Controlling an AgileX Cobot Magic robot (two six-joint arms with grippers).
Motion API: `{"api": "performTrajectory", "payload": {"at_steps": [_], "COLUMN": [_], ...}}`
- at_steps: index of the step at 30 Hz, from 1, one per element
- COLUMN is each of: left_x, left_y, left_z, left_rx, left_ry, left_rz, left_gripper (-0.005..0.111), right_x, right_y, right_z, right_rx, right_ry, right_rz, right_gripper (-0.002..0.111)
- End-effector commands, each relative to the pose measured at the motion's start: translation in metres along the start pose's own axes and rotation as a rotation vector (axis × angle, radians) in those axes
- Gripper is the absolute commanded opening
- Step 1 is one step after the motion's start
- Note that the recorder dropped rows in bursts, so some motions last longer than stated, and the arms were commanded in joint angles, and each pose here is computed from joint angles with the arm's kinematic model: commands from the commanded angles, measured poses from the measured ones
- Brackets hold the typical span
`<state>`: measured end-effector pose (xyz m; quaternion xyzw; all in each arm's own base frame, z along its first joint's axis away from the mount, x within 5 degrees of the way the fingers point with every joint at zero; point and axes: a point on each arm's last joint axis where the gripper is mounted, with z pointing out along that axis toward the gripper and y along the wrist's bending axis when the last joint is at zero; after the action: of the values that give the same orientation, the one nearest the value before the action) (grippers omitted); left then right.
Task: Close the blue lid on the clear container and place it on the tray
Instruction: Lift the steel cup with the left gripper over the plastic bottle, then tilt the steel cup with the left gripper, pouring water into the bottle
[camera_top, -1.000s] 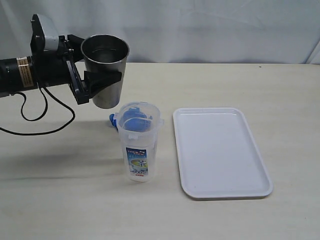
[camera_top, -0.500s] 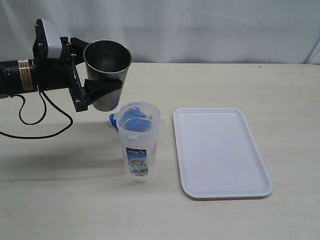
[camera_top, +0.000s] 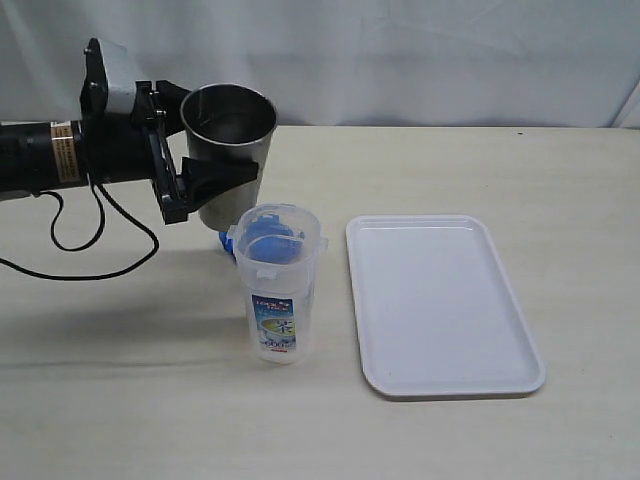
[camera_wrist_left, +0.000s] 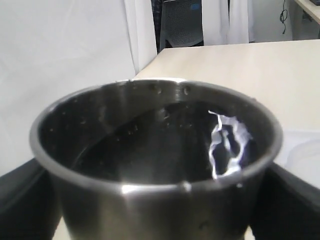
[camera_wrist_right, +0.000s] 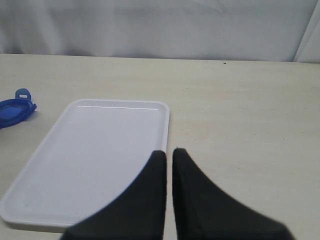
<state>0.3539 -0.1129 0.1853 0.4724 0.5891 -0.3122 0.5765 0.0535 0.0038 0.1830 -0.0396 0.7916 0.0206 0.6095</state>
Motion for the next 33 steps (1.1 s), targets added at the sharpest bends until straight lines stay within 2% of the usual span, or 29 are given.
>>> {"api": "performTrajectory", "payload": {"at_steps": [1, 14, 23, 33], "left_x": [-0.020, -0.021, -0.031, -0.032], "left_y": [0.003, 0.002, -0.003, -0.008], "left_z": [-0.001, -0.001, -0.006, -0.006], "left_rx": [-0.022, -0.022, -0.021, 0.027], "left_ry": [-0.116, -0.116, -0.123, -0.100], "left_rz": [-0.018, 0.011, 0.013, 0.061], "left_gripper": [0.000, 0.000, 0.000, 0.000], "right_x": [0.001, 0.001, 0.001, 0.001], "right_y": [-0.001, -0.001, -0.001, -0.001], "right_z": [0.000, 0.000, 0.000, 0.000], "right_rx": [0.010, 0.010, 0.010, 0.010], "right_ry": [-0.001, -0.001, -0.001, -0.001], "right_rz": [-0.002, -0.002, -0.002, -0.002], "right_gripper": [0.005, 0.005, 0.005, 0.005]}}
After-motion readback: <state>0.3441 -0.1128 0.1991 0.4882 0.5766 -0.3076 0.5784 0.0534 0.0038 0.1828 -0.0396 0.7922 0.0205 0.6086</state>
